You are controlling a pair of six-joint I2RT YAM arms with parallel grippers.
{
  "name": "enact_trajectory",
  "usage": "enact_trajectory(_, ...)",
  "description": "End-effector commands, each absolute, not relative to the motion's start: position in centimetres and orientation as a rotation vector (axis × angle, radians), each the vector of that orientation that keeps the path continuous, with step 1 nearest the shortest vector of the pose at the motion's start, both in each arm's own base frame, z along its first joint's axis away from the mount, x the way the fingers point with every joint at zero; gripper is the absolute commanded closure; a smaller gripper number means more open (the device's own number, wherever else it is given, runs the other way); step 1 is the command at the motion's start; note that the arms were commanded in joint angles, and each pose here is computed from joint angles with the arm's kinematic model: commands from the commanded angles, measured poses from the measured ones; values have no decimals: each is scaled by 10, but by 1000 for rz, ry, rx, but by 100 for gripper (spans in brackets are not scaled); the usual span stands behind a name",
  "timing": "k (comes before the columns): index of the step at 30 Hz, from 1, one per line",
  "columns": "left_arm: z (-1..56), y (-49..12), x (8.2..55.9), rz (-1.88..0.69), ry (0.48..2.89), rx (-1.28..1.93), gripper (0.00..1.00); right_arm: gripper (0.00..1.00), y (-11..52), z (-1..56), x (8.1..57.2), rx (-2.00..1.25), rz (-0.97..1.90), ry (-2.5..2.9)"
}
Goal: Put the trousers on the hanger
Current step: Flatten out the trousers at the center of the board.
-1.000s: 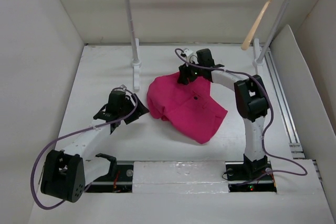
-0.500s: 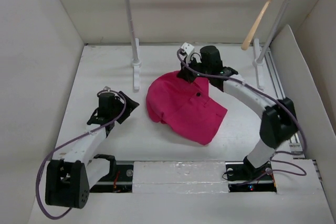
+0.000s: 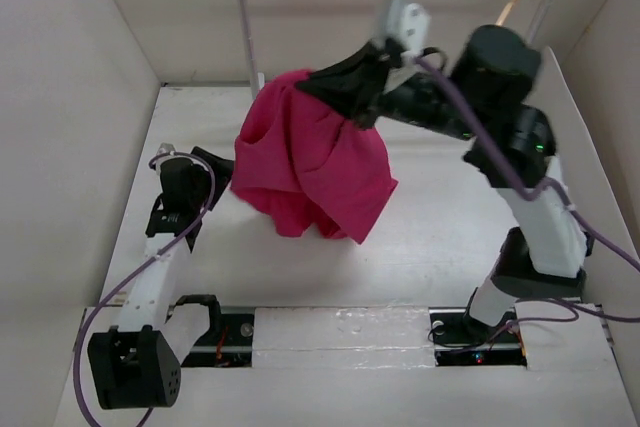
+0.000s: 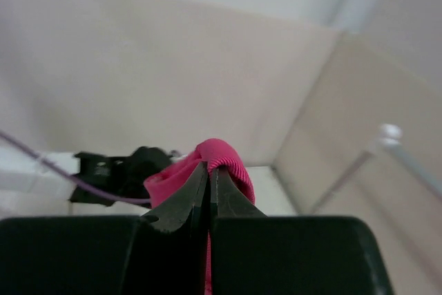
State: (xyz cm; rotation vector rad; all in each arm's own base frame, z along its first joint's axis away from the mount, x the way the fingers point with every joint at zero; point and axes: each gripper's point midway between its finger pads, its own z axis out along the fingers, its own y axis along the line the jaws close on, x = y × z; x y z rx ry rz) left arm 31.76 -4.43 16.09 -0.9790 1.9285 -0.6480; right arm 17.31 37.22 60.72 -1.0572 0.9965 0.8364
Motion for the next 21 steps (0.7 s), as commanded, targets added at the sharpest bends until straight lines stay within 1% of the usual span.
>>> enact_trajectory(1,209,-32,323,-625,1810,-970,29,100,264,714,143,-735,789,797)
enact_trajectory(3,233,-31,325,-634,1771,-949,29,100,243,721,146,-652,755,797)
enact_trajectory(4,240,-32,324,-643,1760,-938,29,100,208,730,145,-552,706,812)
enact_trajectory(5,251,-32,325,-649,1743,-922,29,100,192,728,155,-509,641,838)
enact_trajectory(8,256,-35,324,-642,1773,-880,28,100,168,686,198,-458,444,1012)
enact_trajectory(9,254,-35,323,-632,1786,-871,29,100,151,667,224,-428,330,1085)
enact_trajectory(10,249,-34,324,-613,1804,-857,29,100,162,621,257,-464,279,1208)
enact_trajectory(11,242,-35,324,-605,1826,-848,29,100,154,602,269,-462,242,1250)
enact_trajectory(12,239,-41,323,-626,1857,-819,29,100,132,581,295,-420,158,1306)
enact_trajectory(13,229,-49,324,-639,1908,-785,30,100,125,556,312,-412,135,1369)
enact_trajectory(14,220,-58,322,-641,1957,-734,31,100,116,504,337,-407,89,1490)
enact_trajectory(15,212,-67,319,-643,1999,-695,34,100,100,487,346,-358,63,1526)
enact_trajectory(16,202,-88,313,-655,2067,-633,36,100,63,470,359,-271,-19,1567)
enact_trajectory(17,191,-97,306,-648,2114,-599,37,100,47,427,370,-238,-54,1656)
enact_trajectory(18,182,-103,302,-627,2138,-589,37,100,30,421,372,-182,-68,1653)
enact_trajectory(19,177,-109,297,-618,2158,-572,37,100,0,409,376,-119,-108,1678)
enact_trajectory(20,164,-130,279,-614,2219,-512,37,100,-26,385,382,-56,-138,1726)
enact_trajectory(21,164,-131,279,-621,2217,-527,37,100,-26,375,384,-48,-130,1750)
